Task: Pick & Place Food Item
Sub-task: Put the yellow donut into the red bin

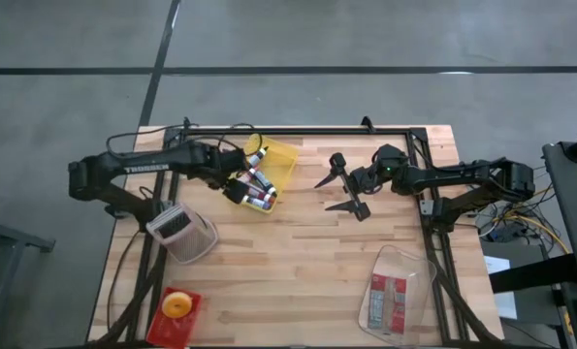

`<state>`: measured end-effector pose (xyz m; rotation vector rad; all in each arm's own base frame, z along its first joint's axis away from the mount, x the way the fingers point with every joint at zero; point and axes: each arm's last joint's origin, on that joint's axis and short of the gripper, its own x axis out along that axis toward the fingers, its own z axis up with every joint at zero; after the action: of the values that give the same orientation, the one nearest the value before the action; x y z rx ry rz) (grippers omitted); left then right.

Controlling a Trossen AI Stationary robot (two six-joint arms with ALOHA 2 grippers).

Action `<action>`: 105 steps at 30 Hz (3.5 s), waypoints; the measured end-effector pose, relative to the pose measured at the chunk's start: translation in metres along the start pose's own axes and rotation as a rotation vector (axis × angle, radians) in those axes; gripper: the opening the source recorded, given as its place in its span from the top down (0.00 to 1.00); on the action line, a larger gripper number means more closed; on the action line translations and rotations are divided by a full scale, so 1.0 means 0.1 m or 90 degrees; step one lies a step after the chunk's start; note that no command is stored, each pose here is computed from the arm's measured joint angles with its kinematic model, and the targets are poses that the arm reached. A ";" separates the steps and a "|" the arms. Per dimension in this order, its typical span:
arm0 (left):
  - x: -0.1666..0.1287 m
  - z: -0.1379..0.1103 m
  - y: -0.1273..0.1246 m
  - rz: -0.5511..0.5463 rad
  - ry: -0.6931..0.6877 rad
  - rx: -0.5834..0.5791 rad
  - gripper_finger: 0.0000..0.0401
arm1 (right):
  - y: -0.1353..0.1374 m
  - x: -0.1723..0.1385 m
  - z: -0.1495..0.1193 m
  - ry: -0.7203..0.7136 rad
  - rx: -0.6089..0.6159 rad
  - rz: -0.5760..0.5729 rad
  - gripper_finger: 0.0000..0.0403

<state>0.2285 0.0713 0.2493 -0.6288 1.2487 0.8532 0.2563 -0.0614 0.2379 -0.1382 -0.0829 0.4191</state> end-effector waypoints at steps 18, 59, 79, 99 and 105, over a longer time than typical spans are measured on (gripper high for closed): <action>0.10 0.16 0.29 0.054 0.013 -0.087 0.44 | 0.00 0.00 0.00 0.000 0.000 0.000 0.23; 1.08 0.60 0.85 0.333 0.082 -0.040 0.44 | 0.00 0.00 0.00 0.000 0.000 0.000 0.24; 0.93 0.60 0.99 0.301 0.069 -0.083 0.44 | 0.00 0.00 0.00 0.000 0.000 0.000 0.25; 1.05 0.59 1.13 0.296 0.062 -0.069 0.45 | 0.00 0.00 0.00 0.000 0.000 0.000 0.22; 1.19 0.52 1.20 0.253 0.066 -0.068 0.45 | 0.00 0.00 0.00 0.000 0.000 0.000 0.22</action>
<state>0.1677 0.2042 0.1499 -0.5223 1.4549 1.2354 0.2563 -0.0613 0.2378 -0.1381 -0.0827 0.4194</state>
